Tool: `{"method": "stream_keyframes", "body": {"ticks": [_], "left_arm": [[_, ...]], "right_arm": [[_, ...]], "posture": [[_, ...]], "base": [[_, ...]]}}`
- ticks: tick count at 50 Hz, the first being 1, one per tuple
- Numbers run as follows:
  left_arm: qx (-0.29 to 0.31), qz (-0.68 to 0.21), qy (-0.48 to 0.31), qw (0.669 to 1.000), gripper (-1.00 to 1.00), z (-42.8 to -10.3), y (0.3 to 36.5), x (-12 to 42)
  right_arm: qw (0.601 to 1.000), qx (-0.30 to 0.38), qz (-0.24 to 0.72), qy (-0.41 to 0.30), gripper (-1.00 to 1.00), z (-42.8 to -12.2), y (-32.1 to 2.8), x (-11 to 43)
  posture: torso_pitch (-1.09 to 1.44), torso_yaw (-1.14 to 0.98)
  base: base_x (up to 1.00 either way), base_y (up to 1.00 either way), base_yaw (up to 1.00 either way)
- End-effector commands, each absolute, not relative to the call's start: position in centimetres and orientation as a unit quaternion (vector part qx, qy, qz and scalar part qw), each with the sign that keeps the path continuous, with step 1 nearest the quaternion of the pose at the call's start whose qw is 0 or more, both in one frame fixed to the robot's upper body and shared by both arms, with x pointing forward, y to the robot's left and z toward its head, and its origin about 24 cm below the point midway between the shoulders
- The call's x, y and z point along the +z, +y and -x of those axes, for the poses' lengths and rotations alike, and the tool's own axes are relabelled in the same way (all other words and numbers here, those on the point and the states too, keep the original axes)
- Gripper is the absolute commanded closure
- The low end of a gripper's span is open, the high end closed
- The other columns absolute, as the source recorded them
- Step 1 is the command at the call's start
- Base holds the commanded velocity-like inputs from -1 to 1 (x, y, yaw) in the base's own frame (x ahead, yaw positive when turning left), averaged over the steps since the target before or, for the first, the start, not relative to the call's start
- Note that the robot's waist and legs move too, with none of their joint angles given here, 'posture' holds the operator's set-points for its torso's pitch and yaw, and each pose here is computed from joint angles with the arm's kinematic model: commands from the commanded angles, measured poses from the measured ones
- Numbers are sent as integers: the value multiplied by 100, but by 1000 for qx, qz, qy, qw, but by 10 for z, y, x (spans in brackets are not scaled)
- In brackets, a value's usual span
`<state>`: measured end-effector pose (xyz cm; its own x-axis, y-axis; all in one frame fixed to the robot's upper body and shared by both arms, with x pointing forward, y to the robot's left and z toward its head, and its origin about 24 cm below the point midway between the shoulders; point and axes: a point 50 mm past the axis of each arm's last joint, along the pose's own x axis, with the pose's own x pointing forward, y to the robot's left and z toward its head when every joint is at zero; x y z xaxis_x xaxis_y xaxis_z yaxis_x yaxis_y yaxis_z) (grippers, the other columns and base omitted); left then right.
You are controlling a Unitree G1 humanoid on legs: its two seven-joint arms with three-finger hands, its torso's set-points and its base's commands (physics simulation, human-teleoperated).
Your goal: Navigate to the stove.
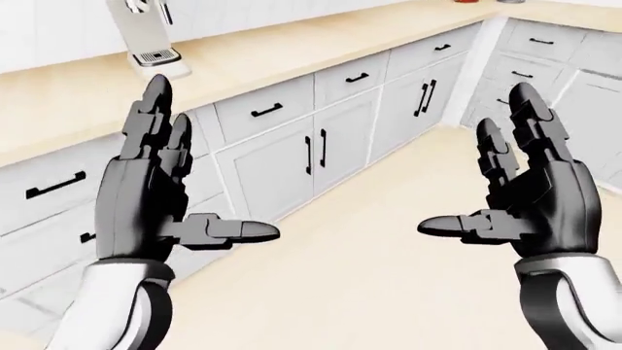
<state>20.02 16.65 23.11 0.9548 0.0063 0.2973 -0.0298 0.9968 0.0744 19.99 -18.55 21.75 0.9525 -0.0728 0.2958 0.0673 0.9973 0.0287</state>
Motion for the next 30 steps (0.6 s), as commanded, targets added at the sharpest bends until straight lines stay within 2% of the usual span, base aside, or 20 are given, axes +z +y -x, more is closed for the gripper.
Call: {"method": "stream_keyframes", "body": {"ticks": [1,30], "left_arm": [[27,-43,-190,980,-100,-196,171,243],[34,-45,-192,980,-100,-194,175,240]], "right_arm": [[981,-24,-3,-191,-100,-196,-181,229],[981,-35,-3,-189,-100,-194,-186,225]], "posture": [[0,0],[0,0]], "base": [[-2,0,-27],[-2,0,-29]]}}
